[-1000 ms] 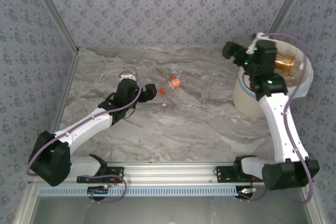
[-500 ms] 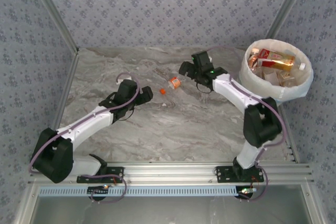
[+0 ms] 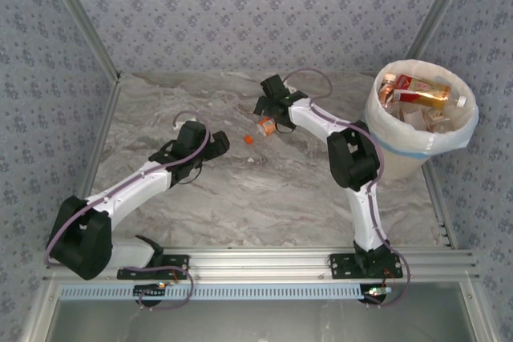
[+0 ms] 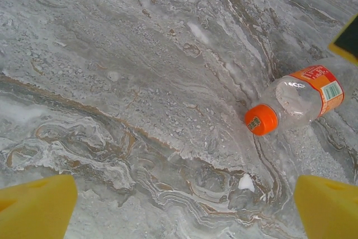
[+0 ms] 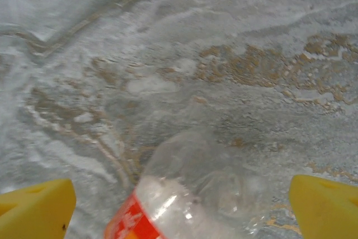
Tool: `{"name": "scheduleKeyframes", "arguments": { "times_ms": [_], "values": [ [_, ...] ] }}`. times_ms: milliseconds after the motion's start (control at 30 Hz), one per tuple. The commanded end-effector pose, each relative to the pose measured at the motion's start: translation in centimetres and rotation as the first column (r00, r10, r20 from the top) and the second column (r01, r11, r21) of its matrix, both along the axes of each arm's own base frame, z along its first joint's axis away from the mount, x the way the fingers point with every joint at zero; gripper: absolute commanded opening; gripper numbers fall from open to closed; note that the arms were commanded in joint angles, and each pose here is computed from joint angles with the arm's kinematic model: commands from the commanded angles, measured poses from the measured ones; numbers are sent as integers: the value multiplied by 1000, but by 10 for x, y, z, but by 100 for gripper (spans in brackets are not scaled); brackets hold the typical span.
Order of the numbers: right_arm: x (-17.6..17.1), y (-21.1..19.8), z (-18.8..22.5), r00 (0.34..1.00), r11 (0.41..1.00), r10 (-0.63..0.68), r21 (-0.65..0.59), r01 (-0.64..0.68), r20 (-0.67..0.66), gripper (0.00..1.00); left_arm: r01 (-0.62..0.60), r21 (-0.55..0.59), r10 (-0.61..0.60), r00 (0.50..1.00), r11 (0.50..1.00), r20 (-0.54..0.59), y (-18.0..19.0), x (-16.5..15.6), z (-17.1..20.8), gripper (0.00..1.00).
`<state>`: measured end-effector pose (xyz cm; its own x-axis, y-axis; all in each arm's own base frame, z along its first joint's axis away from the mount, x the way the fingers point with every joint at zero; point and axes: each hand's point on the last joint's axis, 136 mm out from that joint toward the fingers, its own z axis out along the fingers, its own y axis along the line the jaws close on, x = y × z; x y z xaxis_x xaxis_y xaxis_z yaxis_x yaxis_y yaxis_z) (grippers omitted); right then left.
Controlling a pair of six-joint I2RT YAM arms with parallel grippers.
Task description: Put the plastic bottles in the bin
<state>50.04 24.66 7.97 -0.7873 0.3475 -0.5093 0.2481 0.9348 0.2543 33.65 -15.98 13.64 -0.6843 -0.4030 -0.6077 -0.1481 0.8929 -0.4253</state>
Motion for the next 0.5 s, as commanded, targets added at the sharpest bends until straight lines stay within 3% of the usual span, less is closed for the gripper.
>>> {"name": "scheduleKeyframes", "arguments": {
  "times_ms": [0,233,467],
  "values": [
    [-5,-5,-13,998,998,-24,-67,20,-54,99,-29,5,29,1000,1000,5,8,0,5,99],
    [-30,5,-30,993,992,5,-126,-20,-117,100,-34,-9,34,999,999,0,9,-4,1,99],
    [-53,-3,-33,991,995,-8,-98,-5,-131,100,-44,6,44,999,999,-8,14,-7,-5,99]
  ]
}}
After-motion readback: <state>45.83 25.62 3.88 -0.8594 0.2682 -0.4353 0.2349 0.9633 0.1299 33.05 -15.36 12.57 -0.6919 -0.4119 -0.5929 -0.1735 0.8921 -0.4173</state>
